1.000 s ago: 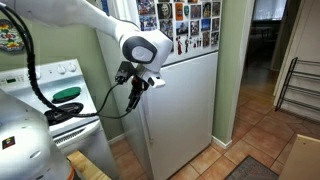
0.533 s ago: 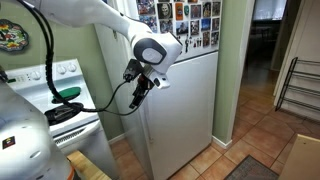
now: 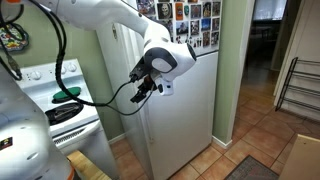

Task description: Open the bottom part of the fridge

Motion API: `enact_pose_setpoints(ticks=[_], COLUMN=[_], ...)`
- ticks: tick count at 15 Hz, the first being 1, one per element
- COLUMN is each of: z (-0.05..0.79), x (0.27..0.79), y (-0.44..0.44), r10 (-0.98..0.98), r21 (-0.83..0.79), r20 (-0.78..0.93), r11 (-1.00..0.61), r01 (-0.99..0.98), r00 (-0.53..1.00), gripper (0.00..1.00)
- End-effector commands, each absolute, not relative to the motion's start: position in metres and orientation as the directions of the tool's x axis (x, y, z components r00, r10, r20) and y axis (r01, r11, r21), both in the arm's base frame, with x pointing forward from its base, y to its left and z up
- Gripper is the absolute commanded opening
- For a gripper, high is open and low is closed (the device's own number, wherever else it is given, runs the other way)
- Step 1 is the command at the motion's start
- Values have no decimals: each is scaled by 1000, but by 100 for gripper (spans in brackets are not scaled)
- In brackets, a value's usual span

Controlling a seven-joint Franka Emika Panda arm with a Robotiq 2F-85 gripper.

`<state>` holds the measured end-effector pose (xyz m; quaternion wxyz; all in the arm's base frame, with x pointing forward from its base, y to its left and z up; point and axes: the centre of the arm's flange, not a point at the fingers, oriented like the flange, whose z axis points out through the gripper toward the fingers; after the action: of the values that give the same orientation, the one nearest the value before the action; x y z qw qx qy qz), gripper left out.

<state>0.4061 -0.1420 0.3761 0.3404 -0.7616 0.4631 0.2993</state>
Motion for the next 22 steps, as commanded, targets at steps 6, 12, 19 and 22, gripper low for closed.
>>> enact_pose_setpoints(ticks=[6,12,19,22], z=[353,339,327,323], x=[440,454,458,456], y=[-151,-161,-156,-155], r10=[-263,-152,-72,-81], r21=[-76,64,171,167], r20=[-959,-985,-979,-978], r11=[-115,138,207,234], r01=[-990,-988,-963,-958], r00=[104,-85,-189,-190], gripper=[100,100,100,100])
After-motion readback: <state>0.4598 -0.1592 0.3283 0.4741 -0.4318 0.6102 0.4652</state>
